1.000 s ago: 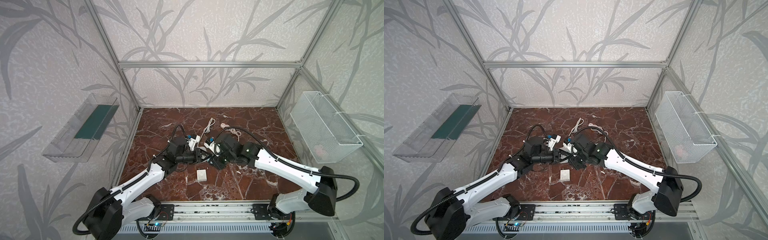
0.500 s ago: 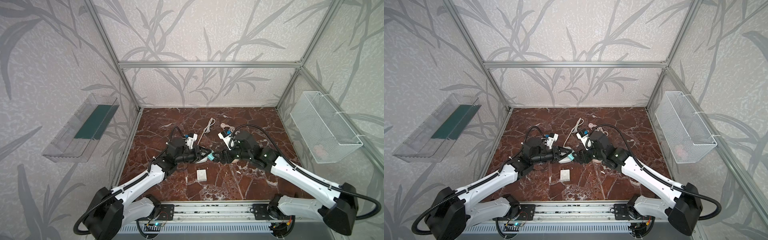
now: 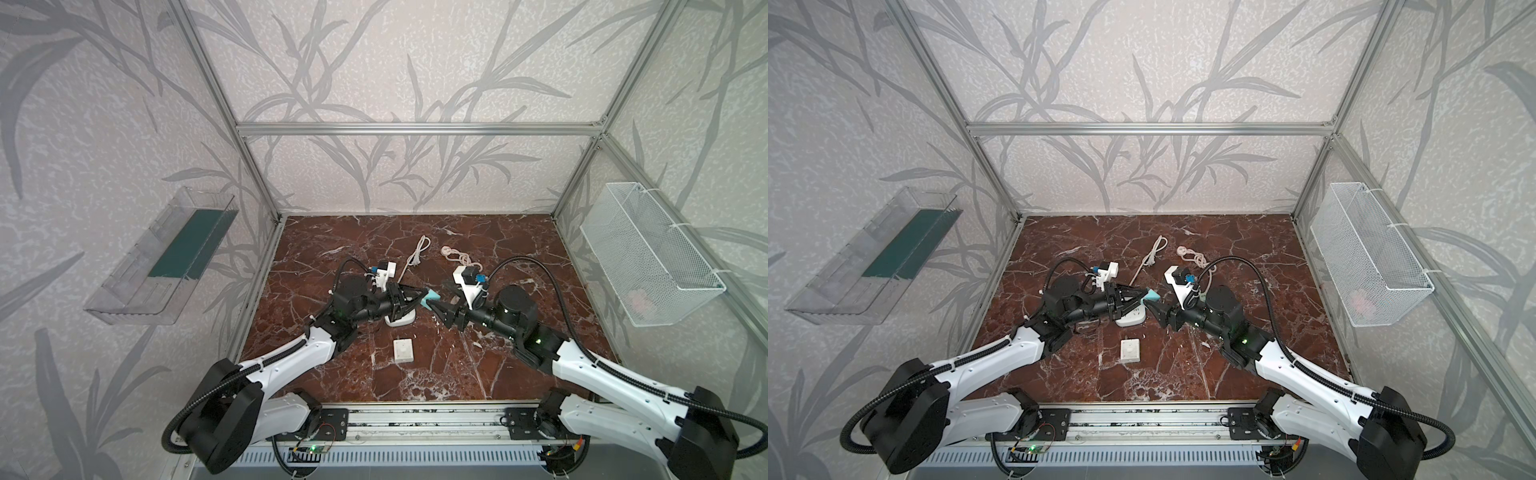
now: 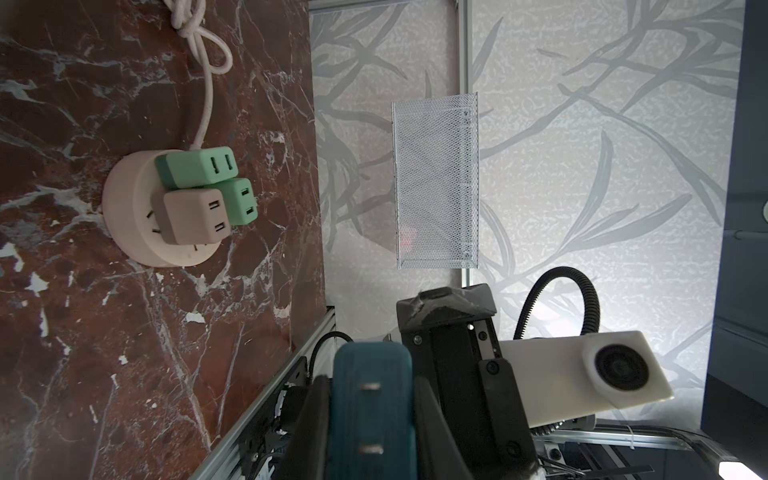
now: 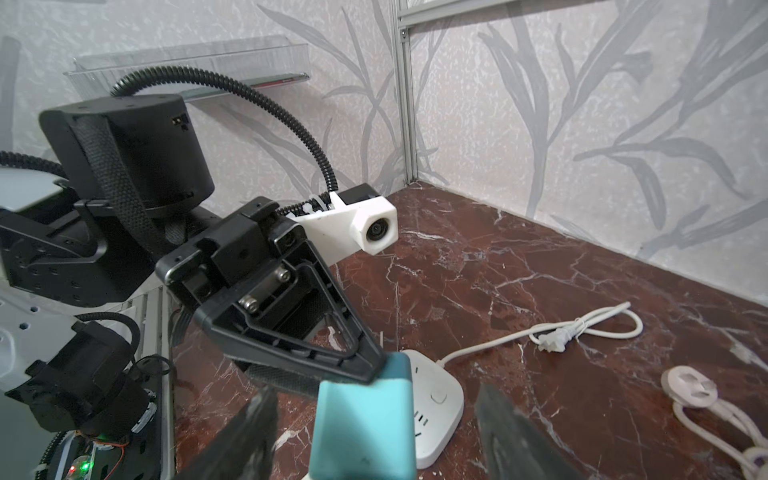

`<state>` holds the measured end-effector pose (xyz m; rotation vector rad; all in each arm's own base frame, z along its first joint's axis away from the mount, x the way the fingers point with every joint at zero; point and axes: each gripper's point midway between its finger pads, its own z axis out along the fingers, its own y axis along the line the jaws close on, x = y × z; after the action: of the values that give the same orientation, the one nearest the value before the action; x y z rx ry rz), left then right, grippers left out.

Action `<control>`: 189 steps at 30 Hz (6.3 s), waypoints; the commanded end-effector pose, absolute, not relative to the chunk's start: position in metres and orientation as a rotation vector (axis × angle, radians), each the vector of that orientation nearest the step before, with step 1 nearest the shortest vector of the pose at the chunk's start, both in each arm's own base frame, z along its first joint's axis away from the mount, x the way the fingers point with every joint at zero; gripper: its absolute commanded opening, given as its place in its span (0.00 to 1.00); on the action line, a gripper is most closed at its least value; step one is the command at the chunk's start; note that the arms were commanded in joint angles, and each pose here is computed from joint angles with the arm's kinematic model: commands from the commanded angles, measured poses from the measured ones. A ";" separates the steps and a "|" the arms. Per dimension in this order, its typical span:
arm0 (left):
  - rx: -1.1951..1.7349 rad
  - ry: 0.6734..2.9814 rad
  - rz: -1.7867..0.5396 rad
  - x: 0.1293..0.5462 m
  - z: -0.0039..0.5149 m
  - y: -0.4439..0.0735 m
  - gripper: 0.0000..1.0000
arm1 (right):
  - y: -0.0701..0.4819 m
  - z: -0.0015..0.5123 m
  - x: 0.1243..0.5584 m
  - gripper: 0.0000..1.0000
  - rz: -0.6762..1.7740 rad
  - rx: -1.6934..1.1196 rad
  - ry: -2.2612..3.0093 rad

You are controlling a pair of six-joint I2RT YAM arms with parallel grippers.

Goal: Insert the plug

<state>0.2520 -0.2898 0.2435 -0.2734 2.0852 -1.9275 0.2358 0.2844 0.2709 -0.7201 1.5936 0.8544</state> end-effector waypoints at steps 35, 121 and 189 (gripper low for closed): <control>-0.281 1.933 -2.113 0.243 0.276 -0.286 0.00 | 0.305 0.283 0.234 0.42 0.799 -0.820 1.497; -0.526 2.371 -0.476 0.274 0.204 -0.060 0.99 | 0.367 0.239 0.326 0.00 0.620 -0.536 2.690; -0.499 2.454 -0.558 0.249 0.160 -0.072 0.98 | 0.403 0.082 0.321 0.00 0.199 -0.568 3.038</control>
<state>0.2518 -0.0725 0.1633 -0.5065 2.4509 -0.5588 0.3173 0.4028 0.0905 -0.5821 3.0370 0.2241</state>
